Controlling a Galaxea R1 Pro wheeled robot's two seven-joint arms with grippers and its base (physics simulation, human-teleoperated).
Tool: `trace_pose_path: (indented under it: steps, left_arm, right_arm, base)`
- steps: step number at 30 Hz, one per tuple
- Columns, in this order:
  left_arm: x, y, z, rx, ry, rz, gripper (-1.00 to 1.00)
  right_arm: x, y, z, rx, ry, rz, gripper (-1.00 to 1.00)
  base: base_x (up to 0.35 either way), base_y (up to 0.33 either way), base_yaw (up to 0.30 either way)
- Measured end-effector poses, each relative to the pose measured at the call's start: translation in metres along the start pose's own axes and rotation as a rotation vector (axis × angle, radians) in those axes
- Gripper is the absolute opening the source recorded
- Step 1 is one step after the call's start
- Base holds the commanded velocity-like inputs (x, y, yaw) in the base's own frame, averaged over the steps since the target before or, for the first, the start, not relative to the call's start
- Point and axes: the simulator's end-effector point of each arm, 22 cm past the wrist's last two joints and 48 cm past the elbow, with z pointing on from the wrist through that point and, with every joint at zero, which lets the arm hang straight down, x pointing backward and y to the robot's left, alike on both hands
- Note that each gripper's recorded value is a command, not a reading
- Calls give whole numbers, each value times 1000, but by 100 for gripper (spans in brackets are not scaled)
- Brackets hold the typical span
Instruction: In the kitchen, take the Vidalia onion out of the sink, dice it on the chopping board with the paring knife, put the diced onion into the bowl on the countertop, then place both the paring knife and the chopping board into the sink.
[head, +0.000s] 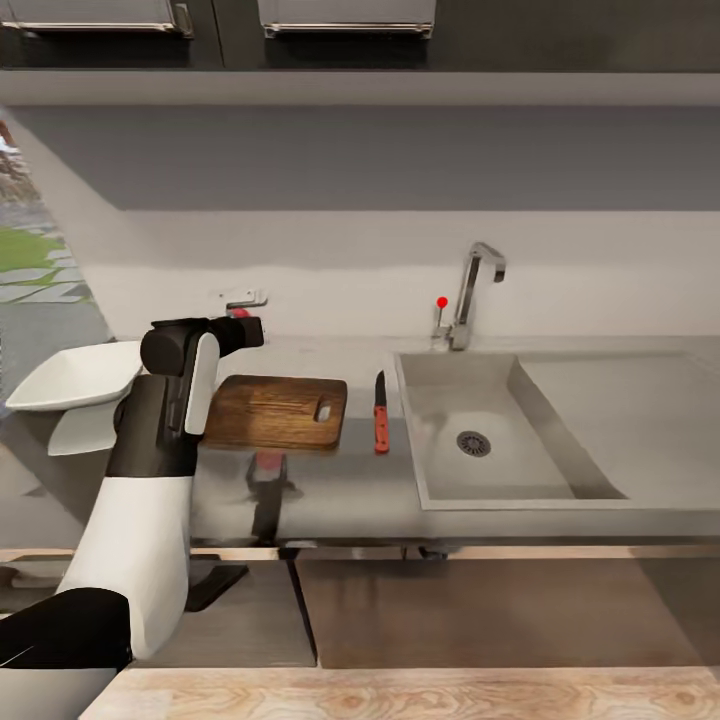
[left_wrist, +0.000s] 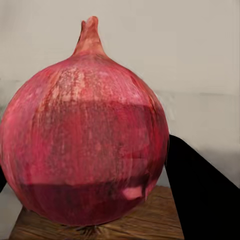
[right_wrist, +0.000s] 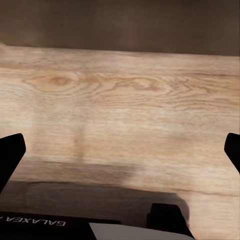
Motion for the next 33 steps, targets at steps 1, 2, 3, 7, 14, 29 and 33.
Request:
trace_pose_path:
  steps: [1, 2, 3, 7, 14, 29, 33]
  left_arm:
    - [1, 0, 0, 0, 3, 0, -100]
    - [4, 0, 1, 0, 6, 0, -100]
    - [6, 0, 1, 0, 9, 0, -100]
    - [11, 1, 2, 0, 18, 0, -100]
    - [35, 1, 8, -1, 55, 1, -100]
    - [56, 1, 20, 0, 100, 2, -100]
    - [57, 1, 20, 0, 101, 2, -100]
  right_arm:
    - [0, 0, 0, 0, 0, 0, 100]
    - [0, 0, 0, 0, 0, 0, 100]
    - [0, 0, 0, 1, 0, 0, 100]
    - [0, 0, 0, 2, 0, 0, 100]
    - [2, 0, 0, 1, 5, 0, 100]
    - [6, -5, 2, 5, 9, -1, 100]
    - [7, -4, 2, 8, 13, -2, 100]
  base:
    - [1, 77, 0]
    - [1, 49, 0]
    - [0, 31, 0]
    - [0, 11, 0]
    - [0, 1, 0]
    - [0, 0, 0]
    - [0, 0, 0]
